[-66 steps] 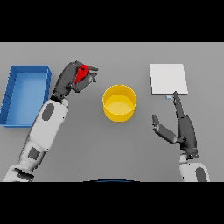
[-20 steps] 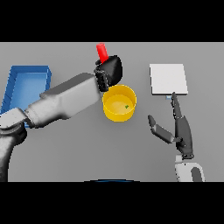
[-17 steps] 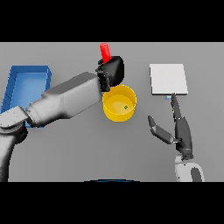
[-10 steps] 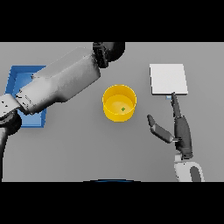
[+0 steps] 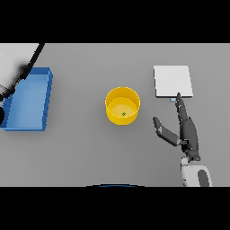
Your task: Pick up the red beaker and tilt it to pour out 1 green nut into yellow bowl. Pick up the yellow bowl and place it on the metallic measuring scale.
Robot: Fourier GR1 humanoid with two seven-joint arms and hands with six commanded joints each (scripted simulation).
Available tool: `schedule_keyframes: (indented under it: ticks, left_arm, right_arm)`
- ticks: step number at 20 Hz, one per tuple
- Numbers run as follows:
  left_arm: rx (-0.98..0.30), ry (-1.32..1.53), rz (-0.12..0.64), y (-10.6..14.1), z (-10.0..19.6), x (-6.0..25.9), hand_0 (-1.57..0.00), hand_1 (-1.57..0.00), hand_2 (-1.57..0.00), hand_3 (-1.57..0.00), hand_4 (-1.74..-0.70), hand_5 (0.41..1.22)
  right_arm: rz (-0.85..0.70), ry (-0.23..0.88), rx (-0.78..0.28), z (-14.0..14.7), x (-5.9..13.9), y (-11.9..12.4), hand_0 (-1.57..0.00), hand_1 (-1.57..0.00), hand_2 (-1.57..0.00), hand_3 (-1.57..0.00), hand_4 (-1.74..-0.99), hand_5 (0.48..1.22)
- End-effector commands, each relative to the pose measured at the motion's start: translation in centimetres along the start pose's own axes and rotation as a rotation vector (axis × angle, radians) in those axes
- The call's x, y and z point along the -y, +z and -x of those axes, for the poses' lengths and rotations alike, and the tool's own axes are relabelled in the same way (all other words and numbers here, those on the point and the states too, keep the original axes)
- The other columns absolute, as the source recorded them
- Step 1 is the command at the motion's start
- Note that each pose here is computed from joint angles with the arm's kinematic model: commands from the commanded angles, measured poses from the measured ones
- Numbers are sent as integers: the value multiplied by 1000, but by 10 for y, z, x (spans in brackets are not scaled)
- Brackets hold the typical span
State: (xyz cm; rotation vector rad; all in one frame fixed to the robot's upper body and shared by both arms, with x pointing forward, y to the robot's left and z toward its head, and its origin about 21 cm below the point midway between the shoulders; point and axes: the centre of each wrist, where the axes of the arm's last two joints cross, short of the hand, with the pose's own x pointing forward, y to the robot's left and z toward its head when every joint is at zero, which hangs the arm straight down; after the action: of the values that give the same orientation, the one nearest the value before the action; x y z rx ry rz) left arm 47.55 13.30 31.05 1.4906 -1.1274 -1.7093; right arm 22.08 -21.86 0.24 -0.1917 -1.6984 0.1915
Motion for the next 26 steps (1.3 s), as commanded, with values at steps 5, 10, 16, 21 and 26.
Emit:
schedule_keyframes:
  ticks: [5, 10, 16, 21, 26]
  left_arm:
    - [-165, 485, -25, 13, 75, 56, -1571, -1571, -1565, -1410, -1737, 1221]
    - [-402, 810, -83, 43, 112, 124, -1571, -1571, -1569, -1432, -1740, 1221]
    - [-637, 1032, -64, 92, 95, 197, -1571, -1571, -1570, -1452, -1741, 1221]
    - [-718, 1099, -21, 137, 69, 237, -1571, -1571, -1571, -1449, -1741, 1221]
    - [-777, 1146, 17, 151, 50, 259, -1571, -1571, -1571, -1521, -1741, 1199]
  right_arm:
    - [-17, -4, 19, 3, 1, -2, 1, 1, 1, 1, -1220, 587]
    - [-35, 25, 29, 5, 1, -1, 1, 1, 1, 1, -1217, 599]
    - [-52, 70, 17, 2, 8, -5, 1, 1, 1, 1, -1210, 649]
    - [-62, 67, 11, 2, 2, -4, 1, 1, 1, 1, -1217, 664]
    - [-64, 77, 23, 4, 5, -2, 1, 1, 1, 1, -1216, 667]
